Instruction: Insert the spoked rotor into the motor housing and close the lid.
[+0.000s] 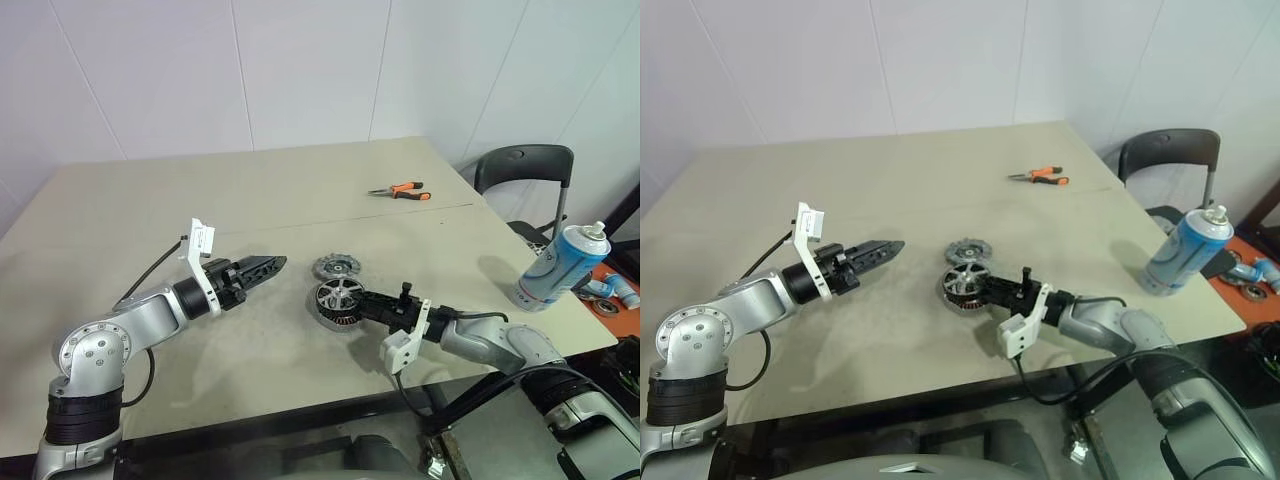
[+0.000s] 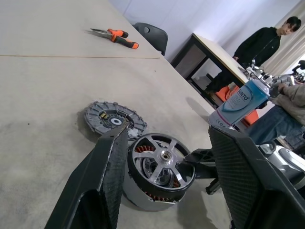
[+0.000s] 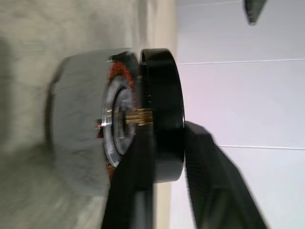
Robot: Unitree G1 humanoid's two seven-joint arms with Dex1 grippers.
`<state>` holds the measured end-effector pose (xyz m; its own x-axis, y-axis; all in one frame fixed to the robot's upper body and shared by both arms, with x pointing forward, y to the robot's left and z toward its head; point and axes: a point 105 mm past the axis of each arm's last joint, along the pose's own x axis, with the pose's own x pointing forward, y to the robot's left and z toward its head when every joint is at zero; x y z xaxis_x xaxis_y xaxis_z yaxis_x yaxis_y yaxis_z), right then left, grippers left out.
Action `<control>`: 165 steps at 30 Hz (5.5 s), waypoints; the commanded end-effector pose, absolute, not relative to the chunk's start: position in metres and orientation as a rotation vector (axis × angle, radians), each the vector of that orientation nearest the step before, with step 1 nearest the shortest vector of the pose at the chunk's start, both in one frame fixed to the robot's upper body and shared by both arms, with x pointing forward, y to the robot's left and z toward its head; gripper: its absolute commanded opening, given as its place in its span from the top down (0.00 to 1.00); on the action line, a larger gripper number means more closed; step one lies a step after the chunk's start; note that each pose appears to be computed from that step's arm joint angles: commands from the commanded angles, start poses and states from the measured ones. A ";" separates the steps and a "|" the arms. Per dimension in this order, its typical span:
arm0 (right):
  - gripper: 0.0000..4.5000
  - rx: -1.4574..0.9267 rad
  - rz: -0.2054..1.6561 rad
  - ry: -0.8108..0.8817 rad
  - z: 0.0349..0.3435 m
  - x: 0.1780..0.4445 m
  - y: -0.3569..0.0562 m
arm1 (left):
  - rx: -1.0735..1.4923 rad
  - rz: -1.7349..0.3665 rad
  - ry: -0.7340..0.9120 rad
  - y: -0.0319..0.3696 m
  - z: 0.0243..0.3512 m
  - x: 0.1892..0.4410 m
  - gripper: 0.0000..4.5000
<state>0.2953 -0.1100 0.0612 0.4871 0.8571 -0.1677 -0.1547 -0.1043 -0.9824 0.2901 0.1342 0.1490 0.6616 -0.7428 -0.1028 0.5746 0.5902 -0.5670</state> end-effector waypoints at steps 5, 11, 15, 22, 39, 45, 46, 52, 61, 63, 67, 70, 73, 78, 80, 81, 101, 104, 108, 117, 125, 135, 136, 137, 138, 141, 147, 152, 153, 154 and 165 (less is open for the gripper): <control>0.47 -1.457 0.965 -0.607 0.062 0.302 -0.122 | -0.512 -0.815 0.305 0.131 0.160 0.290 0.36; 0.47 -1.417 0.849 -0.791 0.106 0.300 -0.131 | -0.516 -0.817 0.302 0.131 0.159 0.290 0.36; 0.47 -1.412 0.833 -0.842 0.125 0.300 -0.136 | -0.518 -0.815 0.301 0.131 0.158 0.289 0.36; 0.47 -1.415 0.831 -0.763 0.137 0.310 -0.150 | -0.526 -0.813 0.299 0.131 0.155 0.288 0.36; 0.98 0.070 1.240 0.243 0.176 0.297 -0.078 | -0.467 -0.786 0.345 0.158 0.151 0.283 0.36; 0.99 -0.054 1.235 0.315 0.142 0.298 -0.076 | -0.474 -0.796 0.332 0.152 0.153 0.283 0.36; 0.99 -0.034 1.244 0.329 0.141 0.297 -0.076 | -0.475 -0.796 0.332 0.151 0.153 0.282 0.36; 0.99 0.009 1.203 0.367 0.128 0.305 -0.076 | -0.481 -0.790 0.329 0.152 0.152 0.283 0.36; 0.99 0.001 1.096 0.468 0.072 0.307 -0.071 | -0.487 -0.793 0.324 0.145 0.151 0.283 0.36; 0.99 -0.014 1.069 0.510 0.056 0.306 -0.076 | -0.488 -0.793 0.322 0.144 0.152 0.283 0.36; 0.99 -0.022 1.008 0.563 0.037 0.308 -0.088 | -0.487 -0.791 0.321 0.144 0.152 0.283 0.36; 0.99 0.102 1.062 0.536 0.058 0.308 -0.083 | -0.486 -0.792 0.321 0.144 0.153 0.283 0.36; 0.99 0.284 1.131 0.480 0.095 0.309 -0.079 | -0.487 -0.794 0.320 0.142 0.154 0.284 0.36; 0.99 0.359 1.167 0.428 0.120 0.315 -0.078 | -0.491 -0.801 0.316 0.137 0.156 0.285 0.36; 0.99 0.294 1.154 0.449 0.110 0.315 -0.078 | -0.492 -0.801 0.315 0.136 0.157 0.286 0.36; 0.99 0.230 1.123 0.463 0.100 0.317 -0.079 | -0.493 -0.801 0.314 0.136 0.157 0.286 0.36; 0.99 -0.544 1.409 0.157 0.162 0.291 -0.076 | -0.488 -0.840 0.309 0.130 0.163 0.287 0.36; 0.99 -1.001 1.479 0.039 0.154 0.291 -0.098 | -0.503 -0.839 0.295 0.132 0.165 0.292 0.36; 0.79 -1.286 1.633 0.054 0.137 0.286 -0.123 | -0.510 -0.841 0.289 0.130 0.165 0.293 0.36; 0.57 -1.529 1.689 0.035 0.109 0.309 -0.127 | -0.529 -0.819 0.287 0.131 0.159 0.285 0.36; 0.57 -1.586 1.728 0.059 0.097 0.314 -0.130 | -0.523 -0.794 0.295 0.133 0.154 0.280 0.36; 0.57 -1.604 1.740 -0.032 0.115 0.307 -0.117 | -0.524 -0.783 0.305 0.136 0.149 0.278 0.36; 0.57 -1.603 1.744 -0.050 0.117 0.306 -0.113 | -0.523 -0.783 0.307 0.136 0.149 0.278 0.36; 0.57 -1.608 1.743 -0.076 0.119 0.305 -0.109 | -0.523 -0.784 0.309 0.136 0.148 0.279 0.36; 0.57 -1.613 1.739 -0.099 0.122 0.305 -0.105 | -0.522 -0.785 0.310 0.135 0.148 0.279 0.36; 0.57 -1.659 1.683 -0.163 0.133 0.314 -0.096 | -0.514 -0.790 0.314 0.135 0.148 0.279 0.36; 0.57 -1.661 1.737 -0.099 0.104 0.312 -0.103 | -0.512 -0.795 0.318 0.133 0.147 0.279 0.36; 0.57 -1.685 1.761 -0.080 0.093 0.311 -0.109 | -0.508 -0.793 0.314 0.135 0.149 0.279 0.36; 0.57 -1.686 1.763 -0.088 0.093 0.311 -0.108 | -0.507 -0.790 0.314 0.136 0.149 0.278 0.36; 0.57 -1.683 1.768 -0.096 0.093 0.310 -0.107 | -0.507 -0.786 0.316 0.137 0.149 0.278 0.36; 0.57 -1.654 1.701 -0.254 0.141 0.312 -0.081 | -0.519 -0.780 0.318 0.134 0.146 0.277 0.36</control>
<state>0.3085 -0.0895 0.1144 0.0676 0.5662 -0.8215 -0.4032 -0.7376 -0.5416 0.2780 0.1361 0.1351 0.6682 -0.7340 -0.1212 0.5526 0.5988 -0.5797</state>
